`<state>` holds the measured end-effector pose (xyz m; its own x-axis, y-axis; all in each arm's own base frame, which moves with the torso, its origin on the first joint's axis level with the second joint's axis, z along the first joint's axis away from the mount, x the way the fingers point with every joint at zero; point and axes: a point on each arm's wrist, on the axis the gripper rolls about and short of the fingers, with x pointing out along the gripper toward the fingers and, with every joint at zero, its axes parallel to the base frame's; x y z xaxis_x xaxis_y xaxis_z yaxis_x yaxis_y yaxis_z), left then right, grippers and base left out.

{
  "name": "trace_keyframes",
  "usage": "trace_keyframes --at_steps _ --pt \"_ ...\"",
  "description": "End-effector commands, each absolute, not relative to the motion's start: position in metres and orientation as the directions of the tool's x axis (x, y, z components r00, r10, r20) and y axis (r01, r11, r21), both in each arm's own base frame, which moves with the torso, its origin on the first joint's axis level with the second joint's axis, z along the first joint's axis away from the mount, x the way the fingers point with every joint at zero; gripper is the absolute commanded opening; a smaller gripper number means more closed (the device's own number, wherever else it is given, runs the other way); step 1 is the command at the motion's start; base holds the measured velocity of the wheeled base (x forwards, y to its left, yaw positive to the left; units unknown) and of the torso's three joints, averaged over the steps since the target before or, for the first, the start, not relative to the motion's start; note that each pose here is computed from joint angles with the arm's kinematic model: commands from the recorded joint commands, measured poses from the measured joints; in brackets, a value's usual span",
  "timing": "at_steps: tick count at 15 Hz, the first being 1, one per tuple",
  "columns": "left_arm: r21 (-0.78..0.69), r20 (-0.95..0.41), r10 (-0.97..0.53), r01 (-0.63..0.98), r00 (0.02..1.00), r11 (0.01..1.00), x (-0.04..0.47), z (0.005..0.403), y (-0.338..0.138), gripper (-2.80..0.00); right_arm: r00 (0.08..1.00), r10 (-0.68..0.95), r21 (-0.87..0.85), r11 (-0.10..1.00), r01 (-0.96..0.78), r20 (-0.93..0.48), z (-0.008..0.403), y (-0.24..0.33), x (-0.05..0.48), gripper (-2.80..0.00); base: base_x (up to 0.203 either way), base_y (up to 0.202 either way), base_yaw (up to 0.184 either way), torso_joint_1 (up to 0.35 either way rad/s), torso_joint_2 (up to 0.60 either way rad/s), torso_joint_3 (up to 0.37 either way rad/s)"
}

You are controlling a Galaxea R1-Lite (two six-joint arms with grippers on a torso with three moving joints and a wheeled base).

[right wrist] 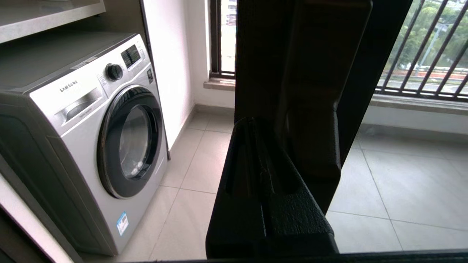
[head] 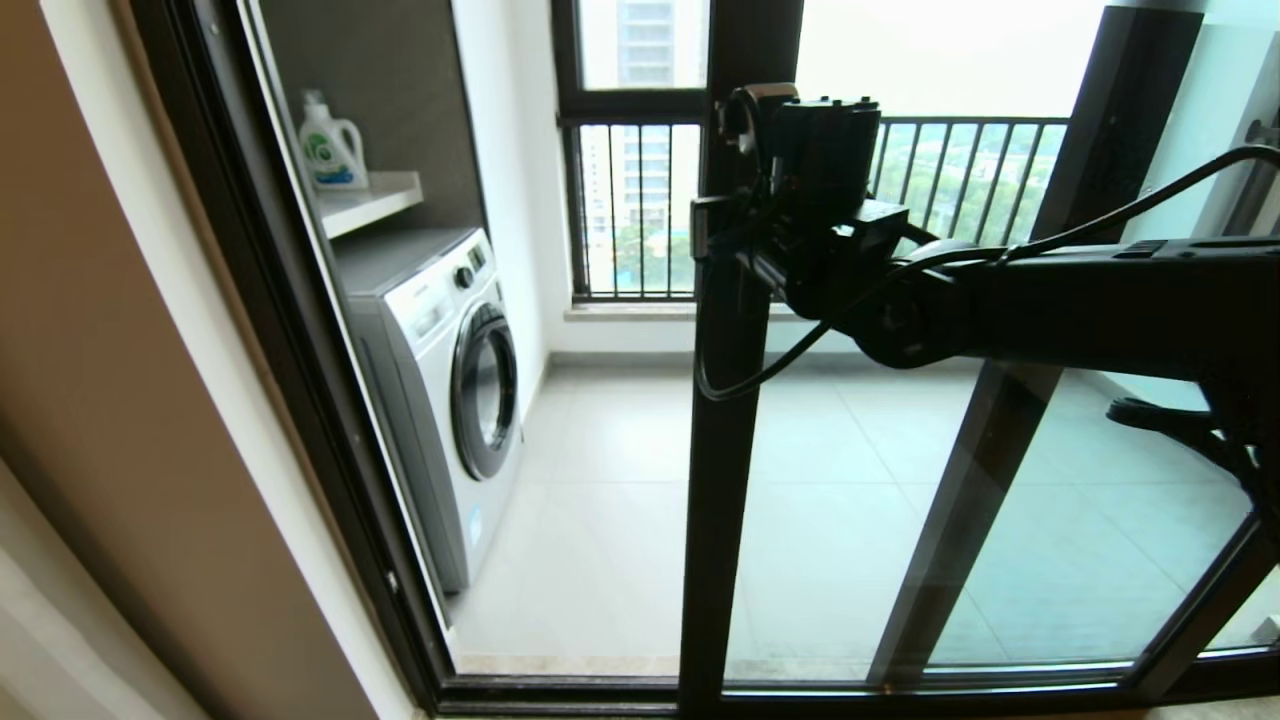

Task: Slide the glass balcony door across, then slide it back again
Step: Open the slid door

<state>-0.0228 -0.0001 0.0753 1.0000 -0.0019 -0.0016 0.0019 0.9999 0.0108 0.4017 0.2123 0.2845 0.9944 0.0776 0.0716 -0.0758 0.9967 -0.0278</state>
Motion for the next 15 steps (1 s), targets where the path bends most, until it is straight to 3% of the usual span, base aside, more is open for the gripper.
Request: trace_keyframes --at_steps 1,15 --pt "0.011 -0.003 -0.002 0.002 1.0 1.0 -0.023 0.075 0.0 -2.8 0.995 0.081 -0.032 0.996 -0.079 0.064 0.295 0.201 0.383 -2.8 0.0 0.0 0.0 0.0 0.0 0.0" --pt "0.011 -0.005 -0.002 0.002 1.0 1.0 -0.023 0.075 0.0 -2.8 0.993 -0.116 -0.042 0.992 0.117 0.029 0.302 0.087 0.364 -2.8 0.0 0.0 0.0 0.0 0.0 0.0"
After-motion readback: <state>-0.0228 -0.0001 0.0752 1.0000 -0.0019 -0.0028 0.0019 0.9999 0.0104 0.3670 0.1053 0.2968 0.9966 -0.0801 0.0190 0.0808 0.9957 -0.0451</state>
